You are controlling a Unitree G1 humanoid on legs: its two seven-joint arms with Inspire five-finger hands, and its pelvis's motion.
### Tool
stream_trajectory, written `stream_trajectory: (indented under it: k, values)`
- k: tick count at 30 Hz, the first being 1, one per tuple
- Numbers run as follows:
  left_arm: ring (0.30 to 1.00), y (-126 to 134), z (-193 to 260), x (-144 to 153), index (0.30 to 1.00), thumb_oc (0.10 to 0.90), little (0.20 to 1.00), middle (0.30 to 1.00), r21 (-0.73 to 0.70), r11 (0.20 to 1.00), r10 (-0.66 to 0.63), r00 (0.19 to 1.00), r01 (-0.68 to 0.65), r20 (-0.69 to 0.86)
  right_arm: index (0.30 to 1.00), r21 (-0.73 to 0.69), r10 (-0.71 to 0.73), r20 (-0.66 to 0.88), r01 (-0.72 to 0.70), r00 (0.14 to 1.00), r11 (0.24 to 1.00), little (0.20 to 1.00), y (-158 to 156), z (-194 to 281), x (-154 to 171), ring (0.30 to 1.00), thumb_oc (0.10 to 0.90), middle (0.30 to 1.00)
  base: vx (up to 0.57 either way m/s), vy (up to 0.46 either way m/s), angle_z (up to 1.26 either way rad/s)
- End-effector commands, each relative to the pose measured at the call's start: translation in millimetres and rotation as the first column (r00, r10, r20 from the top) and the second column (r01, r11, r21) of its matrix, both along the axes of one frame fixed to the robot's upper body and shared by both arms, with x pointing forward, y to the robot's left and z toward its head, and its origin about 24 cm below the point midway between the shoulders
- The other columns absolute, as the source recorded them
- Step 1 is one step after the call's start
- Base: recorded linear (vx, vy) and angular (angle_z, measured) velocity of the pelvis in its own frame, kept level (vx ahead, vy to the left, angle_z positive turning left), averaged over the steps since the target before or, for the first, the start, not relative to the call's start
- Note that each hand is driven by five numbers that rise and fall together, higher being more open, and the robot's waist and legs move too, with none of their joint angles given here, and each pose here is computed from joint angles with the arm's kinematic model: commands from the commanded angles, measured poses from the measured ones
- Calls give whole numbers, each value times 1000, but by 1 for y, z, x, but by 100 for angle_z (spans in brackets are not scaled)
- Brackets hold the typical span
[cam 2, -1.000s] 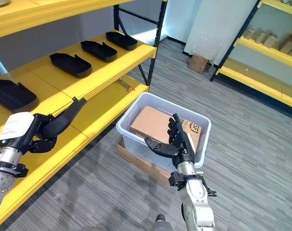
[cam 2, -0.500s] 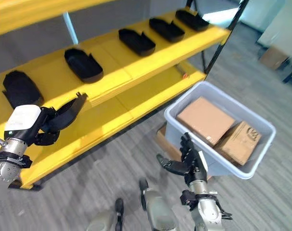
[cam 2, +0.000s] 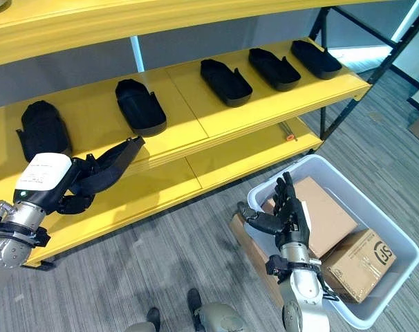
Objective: Move parts from the plastic box to the shelf.
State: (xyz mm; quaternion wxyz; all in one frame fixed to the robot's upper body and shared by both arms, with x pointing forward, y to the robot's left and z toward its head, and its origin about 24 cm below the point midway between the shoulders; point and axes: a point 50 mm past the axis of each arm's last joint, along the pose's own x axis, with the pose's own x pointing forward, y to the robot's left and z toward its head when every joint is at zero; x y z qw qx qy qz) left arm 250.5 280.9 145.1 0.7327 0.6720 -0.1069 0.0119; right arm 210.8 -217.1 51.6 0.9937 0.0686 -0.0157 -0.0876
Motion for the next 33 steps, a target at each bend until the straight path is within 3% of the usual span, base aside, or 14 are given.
stream_trajectory:
  k: [1, 8, 12, 17, 20, 21, 22, 25, 30, 33]
  values:
    - [300, -17, 72, 6, 300, 400, 300, 300, -30, 996, -70, 934, 86, 350, 1000, -111, -13, 275, 45, 961, 993, 1000, -12, 57, -5, 1000, 900, 1000, 16, -97, 25]
    - [300, -19, 73, 8, 300, 400, 300, 300, -104, 991, -43, 924, 89, 380, 1000, -106, -86, 263, 118, 961, 987, 1000, -24, 56, -7, 1000, 900, 1000, 169, 75, 54]
    - [300, -19, 76, 7, 300, 400, 300, 300, -110, 990, -38, 918, 88, 394, 1000, -84, -65, 252, 89, 966, 992, 1000, -19, 54, -8, 1000, 900, 1000, 179, 281, 45]
    - [300, -44, 94, 15, 300, 400, 300, 300, -81, 977, -135, 871, 195, 472, 1000, -89, -26, 253, 50, 967, 995, 1000, -8, 54, -8, 1000, 900, 1000, 65, 300, -12]
    - [300, -67, 116, 13, 300, 400, 300, 300, -40, 956, -216, 791, 290, 572, 1000, -96, -16, 259, 43, 966, 994, 1000, -6, 56, -5, 1000, 900, 1000, -5, 308, -14]
    - [300, -81, 135, 10, 300, 400, 300, 300, -1, 940, -261, 718, 342, 645, 1000, -93, -8, 267, 34, 964, 995, 1000, -2, 57, -3, 1000, 900, 1000, -10, 245, -15]
    - [300, -81, 135, 10, 300, 400, 300, 300, 0, 939, -262, 718, 343, 645, 1000, -93, -9, 268, 36, 963, 995, 1000, -3, 57, -3, 1000, 900, 1000, -13, 244, -13]
    - [300, -96, 160, 0, 300, 400, 300, 300, 71, 919, -312, 603, 388, 734, 1000, -95, 20, 279, 7, 960, 995, 1000, 4, 59, 3, 1000, 900, 1000, 2, 131, -1]
    - [300, -96, 185, -22, 300, 400, 300, 300, 155, 923, -315, 456, 353, 833, 1000, -119, 42, 288, -8, 957, 993, 1000, 9, 61, 8, 1000, 900, 1000, -6, 71, -19]
    - [300, -93, 191, -25, 300, 400, 300, 300, 188, 929, -319, 435, 318, 842, 1000, -124, 43, 283, -8, 958, 992, 1000, 9, 60, 8, 1000, 900, 1000, -4, 10, -20]
